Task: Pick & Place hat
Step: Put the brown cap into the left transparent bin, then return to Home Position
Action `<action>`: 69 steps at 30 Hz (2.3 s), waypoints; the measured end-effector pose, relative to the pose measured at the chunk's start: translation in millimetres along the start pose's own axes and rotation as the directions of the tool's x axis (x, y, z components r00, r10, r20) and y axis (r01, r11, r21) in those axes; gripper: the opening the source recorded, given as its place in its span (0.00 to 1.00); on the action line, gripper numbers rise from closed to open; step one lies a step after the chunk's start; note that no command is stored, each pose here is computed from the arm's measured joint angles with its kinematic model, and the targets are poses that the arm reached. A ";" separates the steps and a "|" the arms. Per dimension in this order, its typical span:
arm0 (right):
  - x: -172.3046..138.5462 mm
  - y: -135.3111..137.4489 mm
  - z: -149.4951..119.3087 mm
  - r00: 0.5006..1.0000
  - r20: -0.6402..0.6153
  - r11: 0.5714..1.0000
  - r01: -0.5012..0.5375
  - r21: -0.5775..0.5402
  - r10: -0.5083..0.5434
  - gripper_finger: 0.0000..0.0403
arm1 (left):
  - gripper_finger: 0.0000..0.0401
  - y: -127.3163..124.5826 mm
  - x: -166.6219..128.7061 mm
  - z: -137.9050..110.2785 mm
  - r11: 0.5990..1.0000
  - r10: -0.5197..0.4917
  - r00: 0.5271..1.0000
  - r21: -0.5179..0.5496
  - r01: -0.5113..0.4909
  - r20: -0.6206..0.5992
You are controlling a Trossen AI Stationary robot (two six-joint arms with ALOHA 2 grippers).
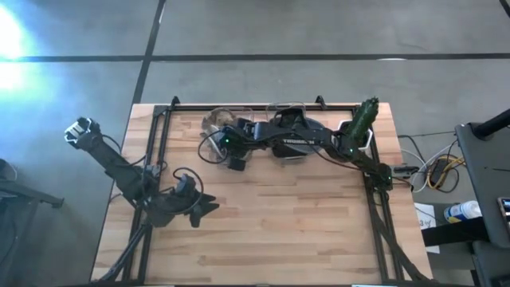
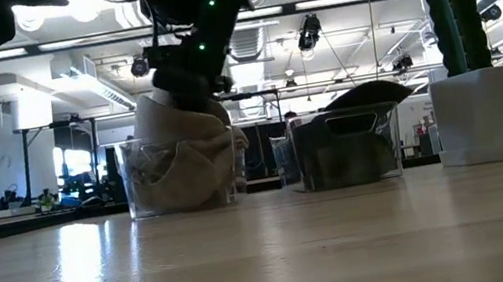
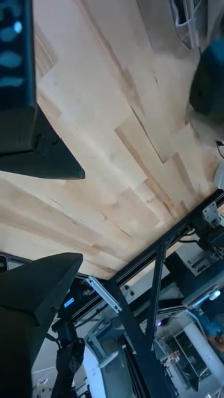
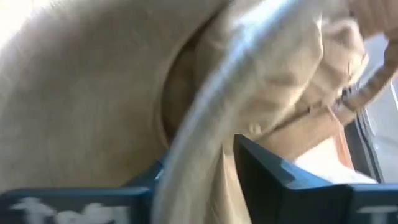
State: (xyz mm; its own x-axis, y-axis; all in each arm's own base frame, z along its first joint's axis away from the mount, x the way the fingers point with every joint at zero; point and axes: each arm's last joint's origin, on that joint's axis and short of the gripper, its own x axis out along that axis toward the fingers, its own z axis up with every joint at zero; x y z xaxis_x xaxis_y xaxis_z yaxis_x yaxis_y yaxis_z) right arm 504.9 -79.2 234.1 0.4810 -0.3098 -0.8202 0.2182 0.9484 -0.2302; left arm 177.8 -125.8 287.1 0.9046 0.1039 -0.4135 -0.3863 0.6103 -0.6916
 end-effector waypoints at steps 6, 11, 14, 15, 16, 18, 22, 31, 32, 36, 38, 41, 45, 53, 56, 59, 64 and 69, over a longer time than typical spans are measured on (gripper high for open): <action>-14.1 2.2 -5.1 0.995 -0.098 1.000 -0.013 -0.017 0.011 0.42 | 0.49 0.0 0.0 -0.1 1.000 -0.001 1.000 0.012 0.001 -0.004; -32.4 12.1 -2.4 0.990 -0.080 0.992 -0.118 -0.040 0.114 0.50 | 0.49 -0.1 -0.2 -0.5 1.000 -0.003 1.000 0.017 0.004 -0.011; -55.2 16.6 3.0 0.988 -0.029 0.987 -0.150 -0.052 0.149 0.51 | 0.49 -0.5 -0.5 -1.3 1.000 -0.011 0.999 0.017 0.011 -0.030; -65.2 17.8 4.8 0.988 -0.010 0.987 -0.153 -0.055 0.152 0.52 | 0.49 -0.7 -0.9 -1.9 1.000 -0.013 0.999 0.018 0.014 -0.036; -74.3 19.4 6.4 0.988 0.010 0.986 -0.156 -0.054 0.157 0.52 | 0.49 -1.0 -1.2 -2.3 1.000 -0.016 0.999 0.018 0.017 -0.039; -95.2 21.7 8.8 0.985 0.048 0.986 -0.163 -0.040 0.165 0.51 | 0.49 -1.5 -1.8 -3.0 0.999 -0.022 0.999 0.023 0.023 -0.043; -139.0 27.6 8.4 0.976 0.112 0.983 -0.186 0.003 0.184 0.50 | 0.49 -1.6 -1.8 -3.1 0.999 -0.024 0.999 0.040 0.026 -0.049; -187.2 63.2 -62.6 0.997 0.024 0.991 -0.077 0.110 0.075 0.50 | 0.49 -2.7 -0.8 -2.9 0.981 -0.047 0.994 0.183 0.065 -0.101; -191.0 67.2 -76.1 0.998 0.013 0.988 -0.063 0.138 0.062 0.50 | 0.49 -2.6 -0.2 -2.4 0.978 -0.050 0.992 0.194 0.071 -0.112; -212.0 77.9 -120.9 0.997 0.055 0.962 -0.067 0.265 0.054 0.50 | 0.49 -4.3 6.3 4.5 0.957 -0.098 0.979 0.255 0.142 -0.177; -224.7 77.9 -139.6 0.994 0.068 0.939 -0.099 0.331 0.080 0.50 | 0.49 -6.5 12.4 12.3 0.933 -0.166 0.955 0.276 0.233 -0.246; -246.7 73.9 -163.5 0.981 0.073 0.882 -0.195 0.430 0.181 0.50 | 0.49 -11.0 22.1 26.5 0.858 -0.337 0.883 0.280 0.431 -0.327; -270.8 61.4 -193.0 0.965 0.103 0.695 -0.246 0.676 0.242 0.50 | 0.49 -4.9 32.0 43.2 0.847 -0.373 0.881 0.280 0.451 -0.291; -291.1 65.6 -224.4 0.858 0.457 0.766 -0.452 0.457 0.234 0.50 | 0.49 2.8 36.2 45.0 0.853 -0.391 0.882 0.256 0.455 -0.264; -281.0 61.7 -240.5 0.834 0.506 0.777 -0.463 0.427 0.219 0.50 | 0.49 6.0 39.2 50.8 0.831 -0.451 0.871 0.264 0.490 -0.196; -266.1 59.6 -261.1 0.839 0.485 0.793 -0.462 0.396 0.247 0.50 | 0.49 15.1 43.6 56.5 0.814 -0.504 0.857 0.273 0.513 -0.106; -253.7 48.7 -288.6 0.807 0.525 0.790 -0.498 0.358 0.271 0.50 | 0.49 37.1 46.3 63.3 0.767 -0.580 0.814 0.354 0.536 0.025; -255.4 34.5 -307.8 0.748 0.599 0.823 -0.512 0.246 0.286 0.50 | 0.49 60.4 43.3 64.1 0.769 -0.569 0.818 0.406 0.494 0.082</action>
State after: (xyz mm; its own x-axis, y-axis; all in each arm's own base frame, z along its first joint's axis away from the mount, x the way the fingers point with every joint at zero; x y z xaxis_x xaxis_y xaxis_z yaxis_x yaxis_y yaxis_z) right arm 128.2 53.7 274.3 0.9309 -0.0014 -0.3652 0.1422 0.9225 0.3588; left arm 205.2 -34.1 265.4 0.9746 -0.1983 0.1037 0.2235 0.8393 -0.4956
